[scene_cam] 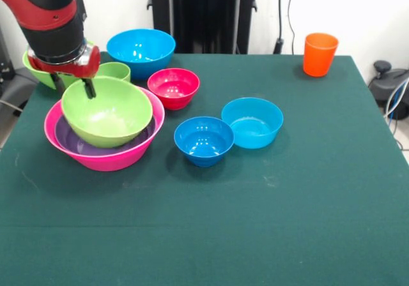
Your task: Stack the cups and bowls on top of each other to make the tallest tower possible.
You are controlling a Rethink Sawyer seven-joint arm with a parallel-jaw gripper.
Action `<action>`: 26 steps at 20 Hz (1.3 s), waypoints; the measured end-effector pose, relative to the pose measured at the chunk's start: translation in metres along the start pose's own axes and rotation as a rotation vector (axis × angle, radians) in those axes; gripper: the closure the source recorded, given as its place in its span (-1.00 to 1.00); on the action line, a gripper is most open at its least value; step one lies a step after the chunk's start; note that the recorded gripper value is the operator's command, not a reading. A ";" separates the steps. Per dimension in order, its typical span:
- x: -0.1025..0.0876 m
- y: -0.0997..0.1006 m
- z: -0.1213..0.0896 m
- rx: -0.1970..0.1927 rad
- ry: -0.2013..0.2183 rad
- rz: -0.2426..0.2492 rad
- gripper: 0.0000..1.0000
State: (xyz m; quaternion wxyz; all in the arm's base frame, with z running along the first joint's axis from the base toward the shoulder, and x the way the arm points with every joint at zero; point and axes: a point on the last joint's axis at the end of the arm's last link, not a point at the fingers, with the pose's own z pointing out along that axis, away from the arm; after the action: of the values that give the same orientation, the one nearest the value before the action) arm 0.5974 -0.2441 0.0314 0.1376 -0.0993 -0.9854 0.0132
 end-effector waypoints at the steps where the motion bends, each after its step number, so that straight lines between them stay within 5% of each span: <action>1: 0.000 -0.001 -0.003 0.003 -0.004 0.001 -1.00; 18: -0.005 -0.003 -0.038 0.014 -0.044 0.018 -1.00; 26: 0.009 0.011 -0.083 -0.012 -0.061 0.032 -1.00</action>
State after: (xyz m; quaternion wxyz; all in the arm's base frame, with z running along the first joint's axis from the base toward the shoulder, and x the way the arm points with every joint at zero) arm 0.6140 -0.2320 0.1129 0.1067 -0.1155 -0.9875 0.0123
